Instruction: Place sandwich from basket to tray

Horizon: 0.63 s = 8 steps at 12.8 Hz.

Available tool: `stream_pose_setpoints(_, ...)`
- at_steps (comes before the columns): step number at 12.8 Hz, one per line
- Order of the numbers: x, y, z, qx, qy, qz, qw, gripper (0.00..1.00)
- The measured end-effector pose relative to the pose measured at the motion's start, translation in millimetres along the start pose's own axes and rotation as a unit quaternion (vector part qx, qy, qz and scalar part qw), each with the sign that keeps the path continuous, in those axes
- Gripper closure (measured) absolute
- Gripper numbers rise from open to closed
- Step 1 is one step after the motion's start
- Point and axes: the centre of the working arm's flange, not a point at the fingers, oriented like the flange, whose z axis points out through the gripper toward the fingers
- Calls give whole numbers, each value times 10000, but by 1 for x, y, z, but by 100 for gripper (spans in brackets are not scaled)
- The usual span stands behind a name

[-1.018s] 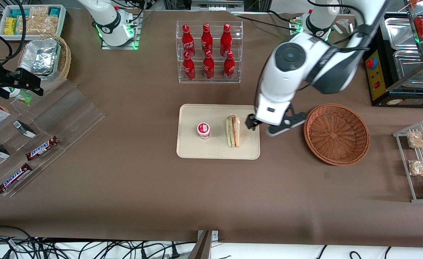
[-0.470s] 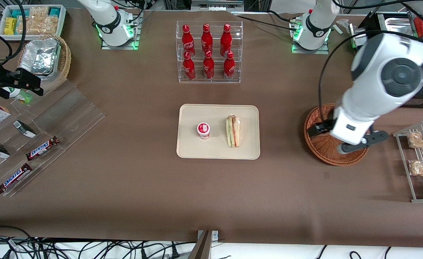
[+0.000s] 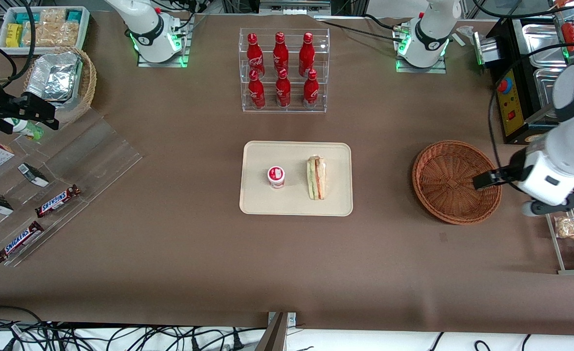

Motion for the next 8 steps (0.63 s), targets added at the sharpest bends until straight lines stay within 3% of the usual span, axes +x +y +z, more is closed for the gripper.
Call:
stream_pose_setpoints(4,13,-47,19,-303,-253,244,9989,0)
stream_pose_setpoints(8,4,-33,4,-212,-201,380,9989,0)
